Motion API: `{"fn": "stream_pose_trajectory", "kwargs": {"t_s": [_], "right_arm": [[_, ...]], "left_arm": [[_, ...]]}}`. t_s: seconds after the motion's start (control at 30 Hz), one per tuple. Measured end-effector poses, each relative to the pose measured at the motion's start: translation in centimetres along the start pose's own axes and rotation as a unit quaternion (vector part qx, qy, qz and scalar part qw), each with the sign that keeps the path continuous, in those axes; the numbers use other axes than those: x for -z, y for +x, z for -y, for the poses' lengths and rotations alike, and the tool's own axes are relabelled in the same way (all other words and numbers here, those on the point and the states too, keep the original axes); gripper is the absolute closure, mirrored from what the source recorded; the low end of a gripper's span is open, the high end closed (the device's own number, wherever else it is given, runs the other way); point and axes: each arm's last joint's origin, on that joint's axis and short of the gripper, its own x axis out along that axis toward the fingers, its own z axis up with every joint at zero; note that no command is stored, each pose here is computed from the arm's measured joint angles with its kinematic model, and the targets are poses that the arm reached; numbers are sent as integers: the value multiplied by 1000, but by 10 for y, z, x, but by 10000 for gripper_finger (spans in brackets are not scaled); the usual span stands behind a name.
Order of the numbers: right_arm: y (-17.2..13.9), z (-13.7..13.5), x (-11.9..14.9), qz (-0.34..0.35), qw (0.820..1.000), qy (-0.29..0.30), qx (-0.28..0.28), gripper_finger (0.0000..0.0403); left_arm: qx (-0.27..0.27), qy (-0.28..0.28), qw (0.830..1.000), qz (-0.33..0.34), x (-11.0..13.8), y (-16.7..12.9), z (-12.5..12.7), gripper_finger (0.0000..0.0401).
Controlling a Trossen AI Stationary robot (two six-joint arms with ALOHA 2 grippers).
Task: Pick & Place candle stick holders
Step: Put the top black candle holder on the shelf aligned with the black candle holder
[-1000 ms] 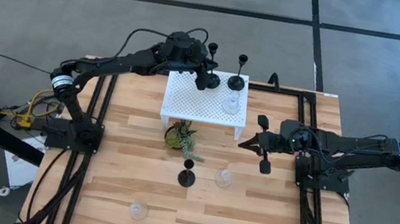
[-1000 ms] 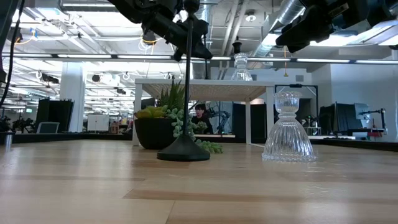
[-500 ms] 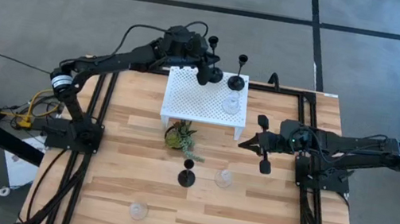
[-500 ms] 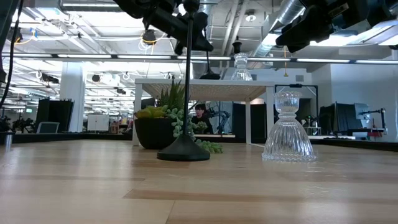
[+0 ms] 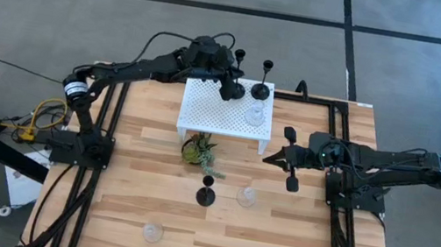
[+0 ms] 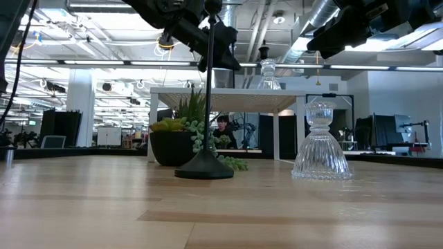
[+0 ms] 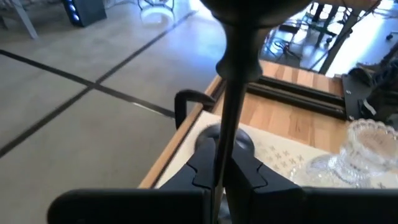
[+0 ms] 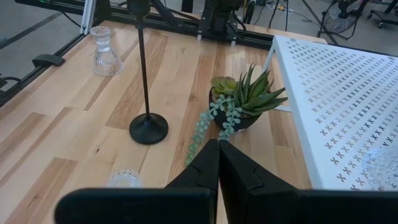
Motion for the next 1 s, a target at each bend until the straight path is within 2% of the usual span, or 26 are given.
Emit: {"fn": "stream_pose_trajectory", "kwargs": {"t_s": [0.33,0.87,1.0], "right_arm": [[0,0,0,-1,1000,0,0,403],[0,0,0,-1,1000,-8,0,403],[0,0,1,-3,1000,-8,0,403]], "left_arm": [[-31,10,999,-27,4,-3,-3,389],[-18,10,1000,-22,3,-3,-3,387],[-18,6,1000,-8,0,-3,-3,358]]}}
